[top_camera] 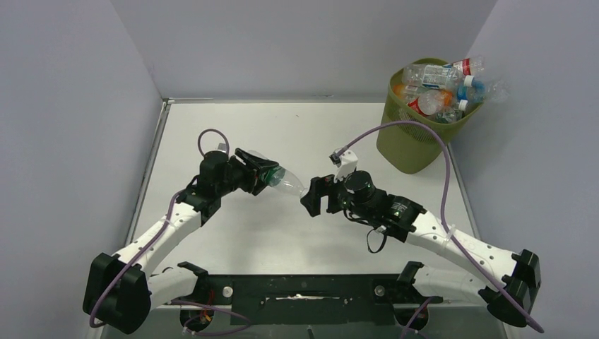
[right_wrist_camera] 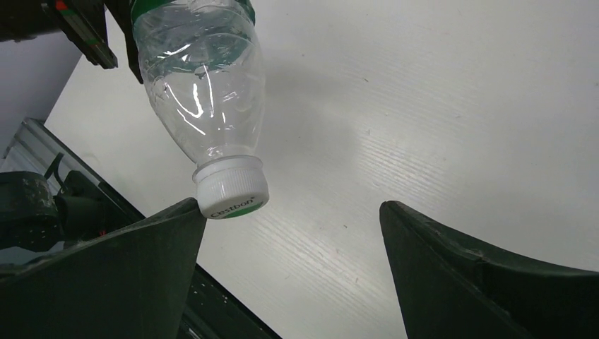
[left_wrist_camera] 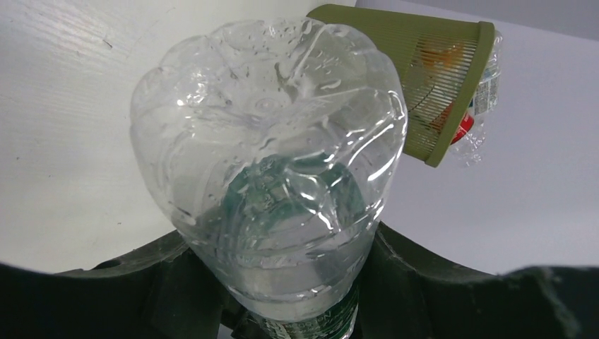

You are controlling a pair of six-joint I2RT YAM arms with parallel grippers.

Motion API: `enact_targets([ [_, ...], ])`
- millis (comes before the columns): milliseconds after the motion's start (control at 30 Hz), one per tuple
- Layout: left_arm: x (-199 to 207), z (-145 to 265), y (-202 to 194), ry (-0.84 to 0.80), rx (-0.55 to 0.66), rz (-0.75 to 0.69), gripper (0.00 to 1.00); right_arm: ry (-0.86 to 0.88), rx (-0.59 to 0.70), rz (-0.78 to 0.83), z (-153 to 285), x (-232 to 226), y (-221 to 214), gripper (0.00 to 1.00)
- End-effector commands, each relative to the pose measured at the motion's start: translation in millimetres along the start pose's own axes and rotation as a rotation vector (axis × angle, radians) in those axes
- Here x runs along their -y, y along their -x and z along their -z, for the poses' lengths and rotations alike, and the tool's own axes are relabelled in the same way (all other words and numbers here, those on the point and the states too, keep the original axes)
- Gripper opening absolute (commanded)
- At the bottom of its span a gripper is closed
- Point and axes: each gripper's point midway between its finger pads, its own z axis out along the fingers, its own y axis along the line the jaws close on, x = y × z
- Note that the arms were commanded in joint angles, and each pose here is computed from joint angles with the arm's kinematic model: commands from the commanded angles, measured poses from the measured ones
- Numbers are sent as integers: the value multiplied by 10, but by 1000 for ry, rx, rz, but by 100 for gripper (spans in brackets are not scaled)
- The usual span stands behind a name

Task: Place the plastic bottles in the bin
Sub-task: Pick up the plastic bottle at the center of the board.

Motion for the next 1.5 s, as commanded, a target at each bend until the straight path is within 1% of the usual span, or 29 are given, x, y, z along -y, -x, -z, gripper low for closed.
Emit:
enact_targets([
  [0,126,10,-35,-69,-39,9,39,-16,165,-79,69,36,371,98],
  [167,186,6,-6,-97,-35,64,39,-29,251,-113,186,130,504,98],
  [300,144,-13,-8,-115,-42,141,40,-4,300,-114,221,127,623,99],
  [400,144,-26,-8,-121,-50,208,42,2,300,-118,186,125,666,93],
  [533,75,-59,-26,-115,-73,305,42,54,316,-124,148,38,731,82],
  [667,82,-61,-17,-139,-83,392,43,81,332,-135,133,1,745,81],
  [833,65,-83,1,-110,-74,427,46,148,344,-129,127,-114,764,80],
  [1000,14,-119,7,-86,-76,469,47,184,312,-114,53,-202,744,73],
  [1467,-30,-159,-3,-71,-80,462,47,245,280,-106,-43,-320,683,61],
])
